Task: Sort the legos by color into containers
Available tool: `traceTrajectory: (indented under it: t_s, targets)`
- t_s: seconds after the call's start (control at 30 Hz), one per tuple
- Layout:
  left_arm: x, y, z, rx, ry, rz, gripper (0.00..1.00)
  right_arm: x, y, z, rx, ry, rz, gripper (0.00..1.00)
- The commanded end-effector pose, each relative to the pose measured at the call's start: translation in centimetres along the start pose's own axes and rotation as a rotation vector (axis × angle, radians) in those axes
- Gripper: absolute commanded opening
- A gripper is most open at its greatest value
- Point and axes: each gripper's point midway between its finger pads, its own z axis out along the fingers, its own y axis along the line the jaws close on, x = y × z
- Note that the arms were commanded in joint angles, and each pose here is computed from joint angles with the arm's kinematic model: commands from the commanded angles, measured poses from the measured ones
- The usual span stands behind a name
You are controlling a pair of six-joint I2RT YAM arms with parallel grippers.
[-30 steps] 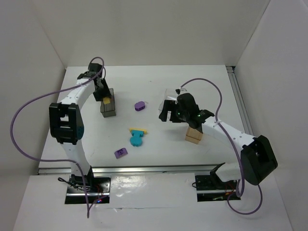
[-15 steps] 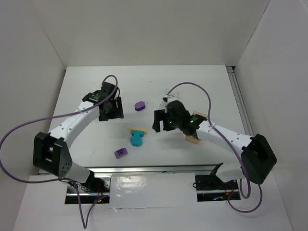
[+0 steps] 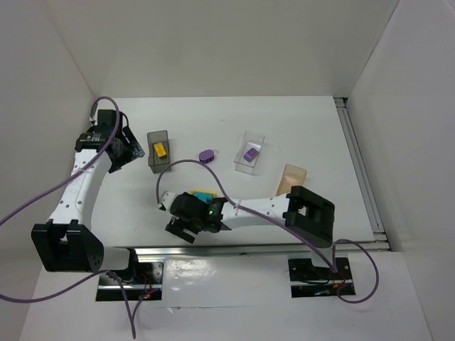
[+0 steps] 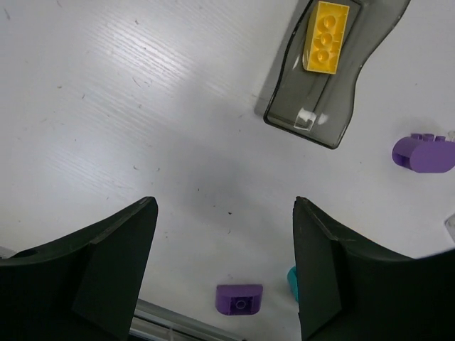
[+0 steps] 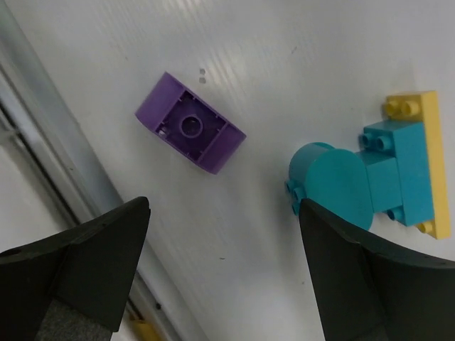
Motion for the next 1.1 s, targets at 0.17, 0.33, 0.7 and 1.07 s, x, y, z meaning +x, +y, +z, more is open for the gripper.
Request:
traceTrajectory:
  t_s: [0.17,0.33,0.7,1.07]
  targets:
    - [-1.1,0.5,-1.8,0.071,-0.021,-0.041,0.82,-0.8,-1.5,3.3,0.086,0.017,-0.154,0.94]
    - [-0.6,0.6,-1.4,0.078,-0.003,-0.047,0.82,-1.4,-0.9,5.2,0.064,0.015,-0.176,0.93]
    - [-1.5,1.4,-1.6,0.058,-0.033,-0.047,0.81,-0.3,-0.6,7.7,-0.019,0.041,-0.129,0.71]
    - [-1.7,1.3,-1.0,0.073,-0.023,-0.052,0.79,-4.1,-2.2,4.2,0.031,-0.081,0.010,0.33]
